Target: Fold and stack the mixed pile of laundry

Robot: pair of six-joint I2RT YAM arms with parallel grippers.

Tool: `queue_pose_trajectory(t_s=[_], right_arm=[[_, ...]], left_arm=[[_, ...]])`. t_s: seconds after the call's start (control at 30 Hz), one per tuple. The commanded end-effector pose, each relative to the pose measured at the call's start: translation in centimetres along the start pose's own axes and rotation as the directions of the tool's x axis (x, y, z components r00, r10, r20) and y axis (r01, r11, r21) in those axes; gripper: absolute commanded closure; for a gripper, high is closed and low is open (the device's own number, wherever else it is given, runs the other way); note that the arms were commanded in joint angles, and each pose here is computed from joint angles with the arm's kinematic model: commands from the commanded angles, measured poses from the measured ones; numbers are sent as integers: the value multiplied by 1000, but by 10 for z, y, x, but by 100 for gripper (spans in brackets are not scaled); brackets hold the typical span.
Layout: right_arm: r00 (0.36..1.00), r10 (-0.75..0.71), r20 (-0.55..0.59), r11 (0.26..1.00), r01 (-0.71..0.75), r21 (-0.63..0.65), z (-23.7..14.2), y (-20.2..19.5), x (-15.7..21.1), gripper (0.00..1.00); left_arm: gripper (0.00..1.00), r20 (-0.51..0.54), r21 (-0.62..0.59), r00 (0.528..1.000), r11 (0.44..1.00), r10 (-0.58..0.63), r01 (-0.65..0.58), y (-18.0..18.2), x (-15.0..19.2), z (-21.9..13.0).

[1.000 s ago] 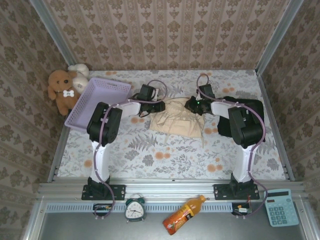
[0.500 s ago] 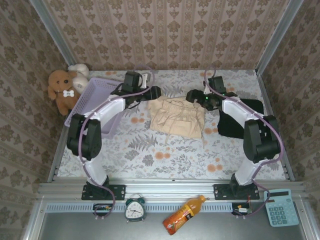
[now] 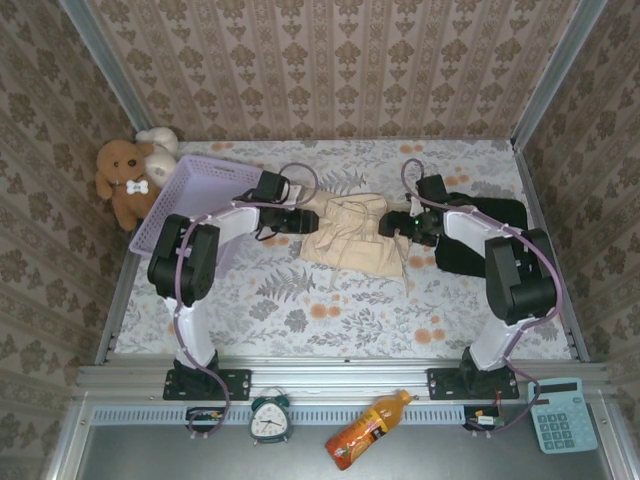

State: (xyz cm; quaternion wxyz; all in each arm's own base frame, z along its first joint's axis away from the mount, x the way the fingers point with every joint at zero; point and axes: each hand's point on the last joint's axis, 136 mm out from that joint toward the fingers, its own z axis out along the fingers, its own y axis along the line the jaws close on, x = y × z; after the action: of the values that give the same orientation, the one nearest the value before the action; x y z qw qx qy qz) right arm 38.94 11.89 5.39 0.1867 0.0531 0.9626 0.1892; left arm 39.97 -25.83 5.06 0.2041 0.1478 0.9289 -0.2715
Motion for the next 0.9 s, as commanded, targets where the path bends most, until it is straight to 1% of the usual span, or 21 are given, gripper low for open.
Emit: queue_pose_trajectory(t_s=[0.0, 0.1, 0.17, 0.2, 0.23, 0.33, 0.43, 0.47, 0.57, 0.6, 0.7, 0.87], right_arm=[[999, -28, -21, 999, 27, -47, 13, 14, 6, 7], [999, -11, -40, 999, 9, -45, 21, 14, 8, 12], [999, -1, -49, 999, -2, -46, 25, 13, 9, 18], [999, 3, -54, 999, -5, -49, 27, 14, 10, 23], [998, 5, -55, 999, -8, -52, 28, 14, 10, 29], [999, 7, -49, 999, -9, -45, 26, 14, 6, 51], [1000, 1, -27, 1000, -2, -31, 20, 14, -1, 69], [1000, -3, -17, 1000, 2, -28, 16, 15, -5, 76], [1000, -19, -5, 1000, 19, -24, 6, 19, -15, 95], [1000, -23, -3, 1000, 23, -18, 3, 19, -19, 100], [1000, -29, 3, 1000, 29, 1, -12, 17, -29, 100], [997, -29, 66, 998, 25, 52, -62, -1, -50, 100]], left_arm=[[33, 3, 44, 998, 997, 61, -61, -12, -2, 6], [33, -21, 57, 996, 995, 88, -87, -25, 4, 16], [36, -30, 59, 995, 994, 93, -91, -26, 6, 20], [38, -33, 61, 995, 994, 92, -90, -26, 7, 22], [46, -36, 69, 995, 994, 92, -90, -27, 7, 23], [68, -37, 91, 995, 992, 92, -88, -34, 6, 21], [94, -33, 99, 993, 989, 113, -109, -46, 3, 16], [100, -29, 104, 992, 987, 123, -119, -52, 1, 13], [100, -16, 140, 990, 981, 140, -136, -75, -7, 6], [100, -10, 153, 990, 978, 142, -139, -84, -9, 5], [100, 22, 185, 988, 971, 150, -151, -111, -22, -1], [100, 109, 244, 982, 953, 158, -180, -160, -51, -15]])
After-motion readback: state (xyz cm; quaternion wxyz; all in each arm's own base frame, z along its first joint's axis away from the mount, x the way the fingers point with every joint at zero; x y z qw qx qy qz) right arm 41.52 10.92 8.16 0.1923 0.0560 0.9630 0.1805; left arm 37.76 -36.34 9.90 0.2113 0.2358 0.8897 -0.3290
